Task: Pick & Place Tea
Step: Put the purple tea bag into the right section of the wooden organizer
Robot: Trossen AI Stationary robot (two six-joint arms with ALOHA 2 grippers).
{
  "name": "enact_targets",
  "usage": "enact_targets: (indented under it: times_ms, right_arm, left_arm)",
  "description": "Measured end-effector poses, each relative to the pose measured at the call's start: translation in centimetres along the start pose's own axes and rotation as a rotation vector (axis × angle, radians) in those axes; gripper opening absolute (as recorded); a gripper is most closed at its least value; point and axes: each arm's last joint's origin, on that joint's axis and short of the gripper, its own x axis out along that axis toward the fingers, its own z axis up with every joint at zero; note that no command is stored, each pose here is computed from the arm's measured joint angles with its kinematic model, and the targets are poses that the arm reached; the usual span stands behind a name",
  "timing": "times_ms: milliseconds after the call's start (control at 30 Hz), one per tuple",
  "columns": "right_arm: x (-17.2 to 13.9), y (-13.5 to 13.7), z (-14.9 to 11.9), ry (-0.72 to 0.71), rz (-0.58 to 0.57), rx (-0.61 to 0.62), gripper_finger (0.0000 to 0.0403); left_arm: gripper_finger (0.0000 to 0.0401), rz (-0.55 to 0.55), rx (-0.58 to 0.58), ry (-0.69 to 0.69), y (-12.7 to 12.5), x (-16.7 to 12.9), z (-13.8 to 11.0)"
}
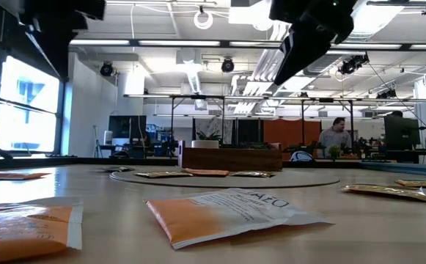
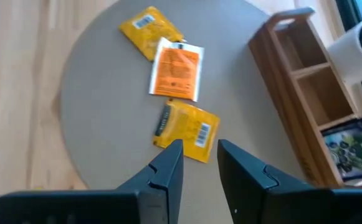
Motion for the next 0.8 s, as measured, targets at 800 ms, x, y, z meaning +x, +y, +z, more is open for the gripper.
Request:
enact_targets:
  times_ms: [800]
  right_arm:
    - [0.0, 2.7, 0.5, -0.061, 0.02, 0.002, 0.0097]
  left_arm:
    - [0.01, -0.371, 0.077, -0.267, 1.3, 11.6, 0.1]
